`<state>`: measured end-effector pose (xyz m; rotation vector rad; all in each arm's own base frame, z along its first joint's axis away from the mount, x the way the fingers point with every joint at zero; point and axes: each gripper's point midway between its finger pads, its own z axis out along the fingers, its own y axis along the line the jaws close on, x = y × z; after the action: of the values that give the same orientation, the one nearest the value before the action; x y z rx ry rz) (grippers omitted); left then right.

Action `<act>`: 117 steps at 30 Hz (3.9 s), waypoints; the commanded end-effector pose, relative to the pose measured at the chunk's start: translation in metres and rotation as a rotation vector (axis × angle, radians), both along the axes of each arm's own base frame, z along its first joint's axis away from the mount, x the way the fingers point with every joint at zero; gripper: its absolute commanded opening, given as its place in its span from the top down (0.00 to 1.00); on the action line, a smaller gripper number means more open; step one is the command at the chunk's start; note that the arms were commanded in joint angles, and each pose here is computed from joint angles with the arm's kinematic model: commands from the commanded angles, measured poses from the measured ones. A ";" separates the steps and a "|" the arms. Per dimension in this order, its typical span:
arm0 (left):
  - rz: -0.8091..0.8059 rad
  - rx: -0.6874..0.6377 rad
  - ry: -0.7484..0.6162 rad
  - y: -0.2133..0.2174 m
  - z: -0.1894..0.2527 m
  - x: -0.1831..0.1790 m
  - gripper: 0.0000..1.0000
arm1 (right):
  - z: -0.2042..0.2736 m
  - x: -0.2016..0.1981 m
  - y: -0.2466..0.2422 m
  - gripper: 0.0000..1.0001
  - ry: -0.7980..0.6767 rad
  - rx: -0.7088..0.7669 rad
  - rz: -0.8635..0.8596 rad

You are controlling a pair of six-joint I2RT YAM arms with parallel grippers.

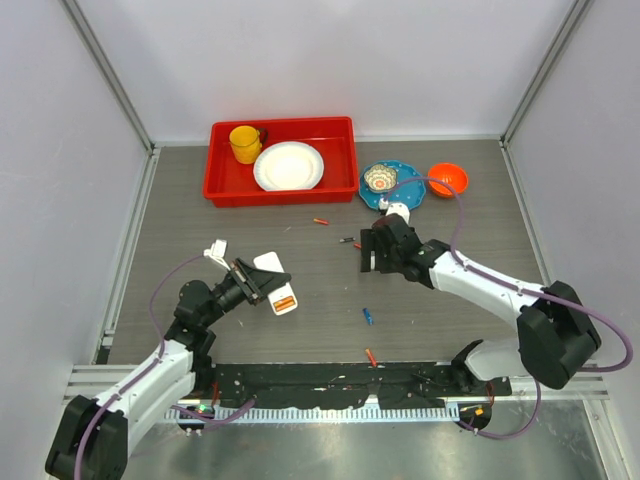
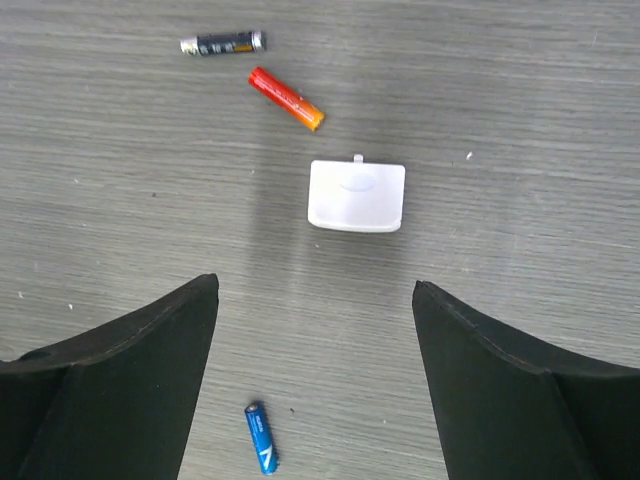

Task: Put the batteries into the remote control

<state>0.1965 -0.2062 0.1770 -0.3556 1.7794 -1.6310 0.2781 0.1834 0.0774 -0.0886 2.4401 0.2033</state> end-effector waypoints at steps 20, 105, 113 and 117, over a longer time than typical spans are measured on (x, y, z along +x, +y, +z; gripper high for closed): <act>-0.009 0.011 -0.001 -0.001 -0.012 0.001 1.00 | -0.047 0.046 0.005 0.15 0.049 -0.148 -0.087; 0.053 -0.021 -0.080 -0.028 0.019 0.038 1.00 | 0.099 -0.063 0.066 0.99 -0.020 0.057 0.355; 0.132 -0.116 -0.213 -0.052 0.034 0.053 1.00 | 0.139 -0.096 0.079 0.99 0.067 0.125 0.468; 0.122 -0.136 -0.188 -0.064 0.030 0.060 1.00 | 0.144 -0.108 0.086 0.99 0.129 0.110 0.514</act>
<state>0.2400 -0.2660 0.1258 -0.4283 1.8543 -1.5242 0.1900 0.2601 0.2048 -0.5921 2.4355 0.5152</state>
